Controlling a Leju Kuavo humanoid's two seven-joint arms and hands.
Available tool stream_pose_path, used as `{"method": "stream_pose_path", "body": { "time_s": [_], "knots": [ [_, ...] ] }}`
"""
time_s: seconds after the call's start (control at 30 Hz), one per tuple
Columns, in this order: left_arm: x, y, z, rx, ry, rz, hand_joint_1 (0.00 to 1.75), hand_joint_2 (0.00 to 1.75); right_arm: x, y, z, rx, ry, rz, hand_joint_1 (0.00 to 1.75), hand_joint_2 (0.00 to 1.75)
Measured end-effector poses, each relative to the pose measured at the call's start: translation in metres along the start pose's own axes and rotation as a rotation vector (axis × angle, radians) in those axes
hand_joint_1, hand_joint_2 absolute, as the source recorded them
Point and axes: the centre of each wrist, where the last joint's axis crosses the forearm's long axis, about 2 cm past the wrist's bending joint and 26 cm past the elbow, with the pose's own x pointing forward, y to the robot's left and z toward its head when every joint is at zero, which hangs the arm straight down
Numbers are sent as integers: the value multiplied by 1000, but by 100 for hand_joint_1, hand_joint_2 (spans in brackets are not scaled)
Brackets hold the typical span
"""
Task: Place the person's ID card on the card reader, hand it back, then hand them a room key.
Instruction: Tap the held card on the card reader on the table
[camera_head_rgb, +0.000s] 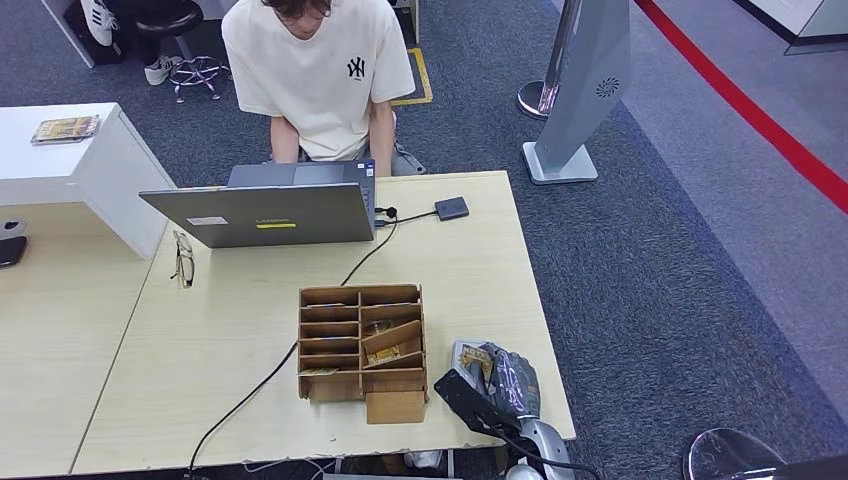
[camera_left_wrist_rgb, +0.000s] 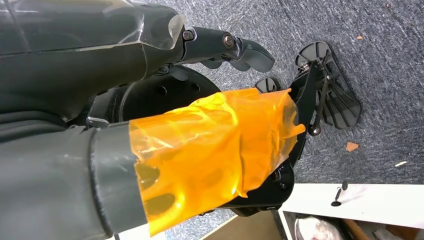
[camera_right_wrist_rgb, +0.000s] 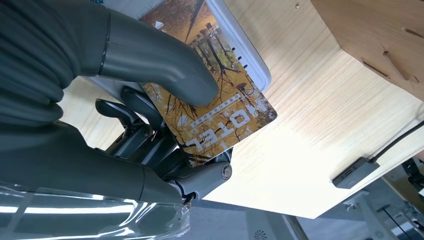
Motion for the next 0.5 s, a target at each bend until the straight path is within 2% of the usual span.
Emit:
{"method": "stream_pose_path", "body": {
  "time_s": [0.5],
  "knots": [
    [-1,-1,0,-2,-1,-11,0,0,0,0,0,0,0,0,175,175]
  ]
}}
